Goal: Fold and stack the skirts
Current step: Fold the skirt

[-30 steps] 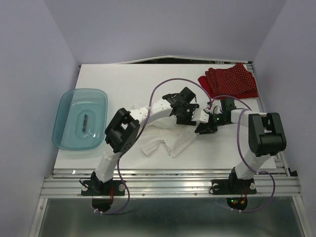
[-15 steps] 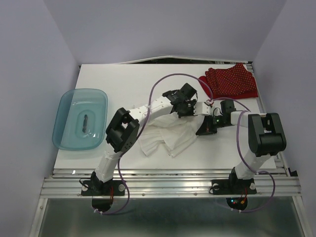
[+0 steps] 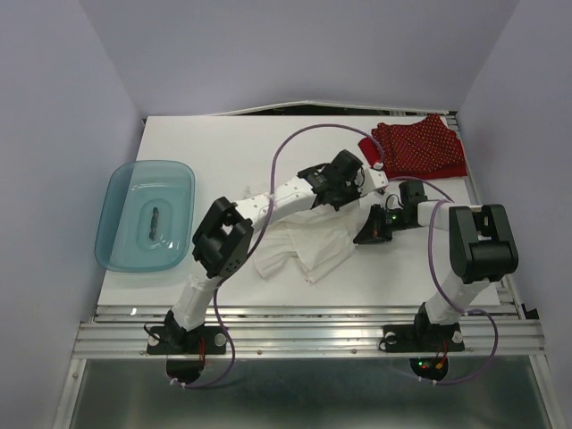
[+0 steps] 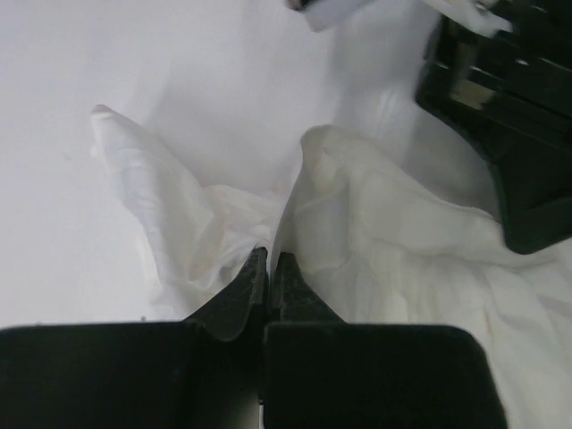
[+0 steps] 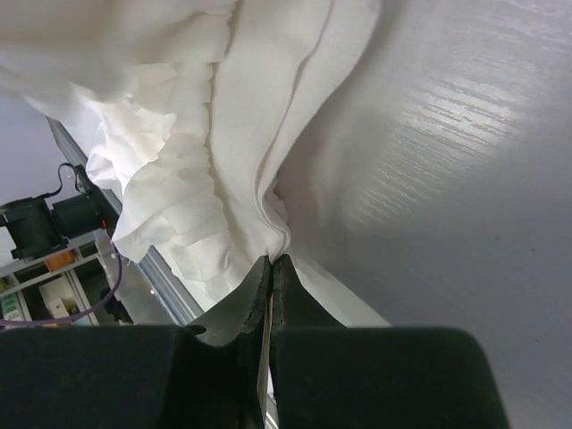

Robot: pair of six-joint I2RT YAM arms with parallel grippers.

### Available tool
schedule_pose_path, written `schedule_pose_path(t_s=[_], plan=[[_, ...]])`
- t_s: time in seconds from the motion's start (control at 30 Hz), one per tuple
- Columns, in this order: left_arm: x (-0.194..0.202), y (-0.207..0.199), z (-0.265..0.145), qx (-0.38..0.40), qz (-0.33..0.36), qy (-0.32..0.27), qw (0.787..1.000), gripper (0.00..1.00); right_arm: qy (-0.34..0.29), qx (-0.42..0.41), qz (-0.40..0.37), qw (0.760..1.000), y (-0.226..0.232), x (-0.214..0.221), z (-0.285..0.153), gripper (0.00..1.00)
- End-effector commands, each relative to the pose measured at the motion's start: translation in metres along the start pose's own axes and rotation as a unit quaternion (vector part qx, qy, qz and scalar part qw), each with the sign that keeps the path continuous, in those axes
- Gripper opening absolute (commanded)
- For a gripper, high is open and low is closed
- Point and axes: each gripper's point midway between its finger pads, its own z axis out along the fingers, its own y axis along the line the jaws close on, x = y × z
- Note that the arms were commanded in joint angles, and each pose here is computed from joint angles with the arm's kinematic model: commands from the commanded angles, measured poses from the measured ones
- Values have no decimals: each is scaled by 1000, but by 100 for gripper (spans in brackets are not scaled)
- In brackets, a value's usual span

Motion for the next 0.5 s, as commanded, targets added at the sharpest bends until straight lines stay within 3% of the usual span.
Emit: schedule_pose_path(t_s=[0.0,0.3,0.4,0.47], plan=[[-5,-52,-9,46,-37,-2,998,0,-11,-22,-10,1000,10,-6,-1,1],[15,-90,-8,110,-116,26,987,0,-12,-15,-6,1000,8,-7,0,1],[3,-96,-20,135,-124,11,983,15,-13,-12,-7,1000,7,-8,0,1],[-4,-102,-33,160,-127,-2,979,31,-15,-12,-9,1000,8,-10,-1,1]])
